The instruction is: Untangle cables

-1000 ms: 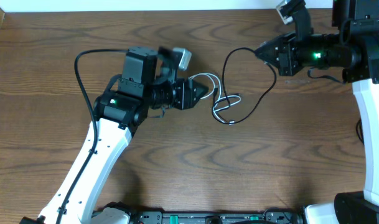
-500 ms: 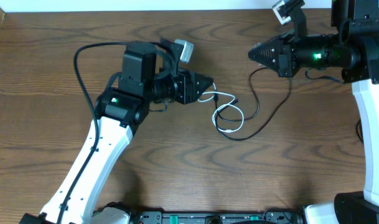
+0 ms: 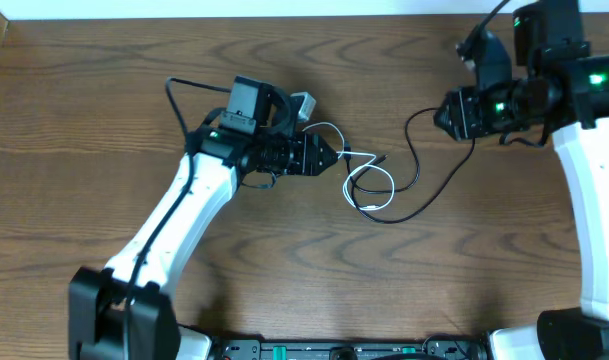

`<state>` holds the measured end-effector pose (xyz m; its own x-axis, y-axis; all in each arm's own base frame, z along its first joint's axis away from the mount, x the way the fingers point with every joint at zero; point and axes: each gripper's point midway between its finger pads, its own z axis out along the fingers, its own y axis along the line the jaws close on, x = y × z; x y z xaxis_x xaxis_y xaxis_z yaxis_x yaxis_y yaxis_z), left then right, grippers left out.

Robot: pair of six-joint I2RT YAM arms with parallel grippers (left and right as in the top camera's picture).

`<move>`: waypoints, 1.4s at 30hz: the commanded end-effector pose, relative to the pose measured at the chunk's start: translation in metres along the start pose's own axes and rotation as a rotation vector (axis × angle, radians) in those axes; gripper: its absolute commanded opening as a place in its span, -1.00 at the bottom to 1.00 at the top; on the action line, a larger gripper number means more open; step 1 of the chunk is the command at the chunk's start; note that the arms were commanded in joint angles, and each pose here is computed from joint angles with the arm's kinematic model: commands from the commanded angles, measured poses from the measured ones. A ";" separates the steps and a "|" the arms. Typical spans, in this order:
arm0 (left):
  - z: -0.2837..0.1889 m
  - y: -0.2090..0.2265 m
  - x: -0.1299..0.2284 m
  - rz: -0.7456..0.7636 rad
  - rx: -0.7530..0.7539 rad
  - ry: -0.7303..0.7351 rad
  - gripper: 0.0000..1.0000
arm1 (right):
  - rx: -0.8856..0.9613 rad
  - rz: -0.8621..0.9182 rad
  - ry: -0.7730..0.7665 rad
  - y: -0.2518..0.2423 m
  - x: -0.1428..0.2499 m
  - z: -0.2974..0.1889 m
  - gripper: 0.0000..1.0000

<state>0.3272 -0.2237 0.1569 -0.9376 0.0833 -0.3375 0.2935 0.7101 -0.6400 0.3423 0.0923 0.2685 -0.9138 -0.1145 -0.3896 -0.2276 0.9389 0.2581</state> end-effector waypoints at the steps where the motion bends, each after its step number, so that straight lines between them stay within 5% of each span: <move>1: 0.019 0.011 0.010 0.037 -0.047 0.052 0.12 | 0.179 0.179 0.038 -0.036 0.015 0.008 -0.13; 13: 0.046 0.037 0.008 0.245 -0.502 -0.019 0.15 | 0.293 0.443 0.094 -0.102 0.045 0.000 0.18; 23: 0.049 0.025 -0.013 -0.380 -0.426 -0.270 0.15 | 0.291 0.402 0.135 -0.105 0.054 -0.002 0.21; 36: 0.064 0.016 -0.004 -0.776 -0.356 -0.322 0.16 | 0.107 0.313 0.121 -0.077 0.044 0.004 0.34; 42: 0.091 0.020 -0.005 -0.806 -0.339 -0.324 0.15 | 0.108 0.312 0.122 -0.077 0.044 0.004 0.33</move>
<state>0.3523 -0.2728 0.1005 -0.7580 -0.6398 -0.1268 -0.4768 0.6762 -0.5616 0.3221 0.0143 0.2257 -0.9679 0.1671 -0.1878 0.1202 0.9638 0.2379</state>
